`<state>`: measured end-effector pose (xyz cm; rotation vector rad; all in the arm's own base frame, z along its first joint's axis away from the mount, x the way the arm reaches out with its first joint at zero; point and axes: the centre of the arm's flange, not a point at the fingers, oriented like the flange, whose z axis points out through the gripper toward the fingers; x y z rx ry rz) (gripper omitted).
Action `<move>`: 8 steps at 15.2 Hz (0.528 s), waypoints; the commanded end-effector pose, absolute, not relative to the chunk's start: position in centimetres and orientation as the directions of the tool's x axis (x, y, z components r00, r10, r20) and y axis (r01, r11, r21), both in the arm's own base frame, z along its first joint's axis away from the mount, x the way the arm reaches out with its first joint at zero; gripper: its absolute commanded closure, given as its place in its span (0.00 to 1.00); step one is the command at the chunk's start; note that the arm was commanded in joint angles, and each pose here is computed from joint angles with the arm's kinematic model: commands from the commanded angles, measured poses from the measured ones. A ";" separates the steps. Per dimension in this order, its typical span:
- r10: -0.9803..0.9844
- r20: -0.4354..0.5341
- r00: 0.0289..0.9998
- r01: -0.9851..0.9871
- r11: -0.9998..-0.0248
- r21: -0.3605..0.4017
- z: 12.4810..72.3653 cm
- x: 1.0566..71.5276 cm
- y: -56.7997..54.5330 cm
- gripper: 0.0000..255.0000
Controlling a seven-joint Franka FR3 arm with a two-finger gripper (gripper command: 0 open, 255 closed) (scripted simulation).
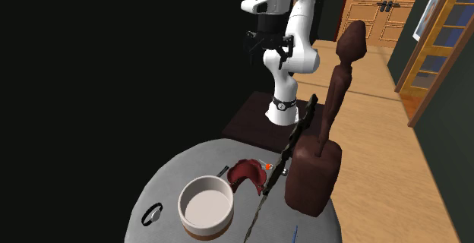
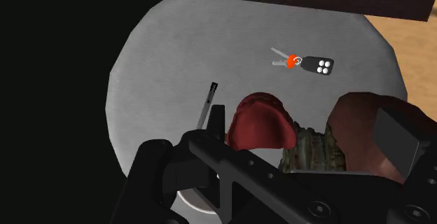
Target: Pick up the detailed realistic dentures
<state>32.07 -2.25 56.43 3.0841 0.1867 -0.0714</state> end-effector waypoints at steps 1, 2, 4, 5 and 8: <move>0.119 -0.049 0.992 0.122 -0.991 0.048 56.4 32.1 -2.2 0.00; 0.101 -0.056 0.993 0.104 -0.994 0.036 55.4 33.1 -2.5 0.00; 0.066 -0.072 0.995 0.067 -0.998 0.011 53.4 35.0 -3.0 0.00; 0.048 -0.079 0.996 0.048 -0.999 -0.001 52.3 36.0 -3.3 0.00; -0.004 -0.104 0.995 -0.008 -0.999 -0.036 49.2 38.8 -4.1 0.00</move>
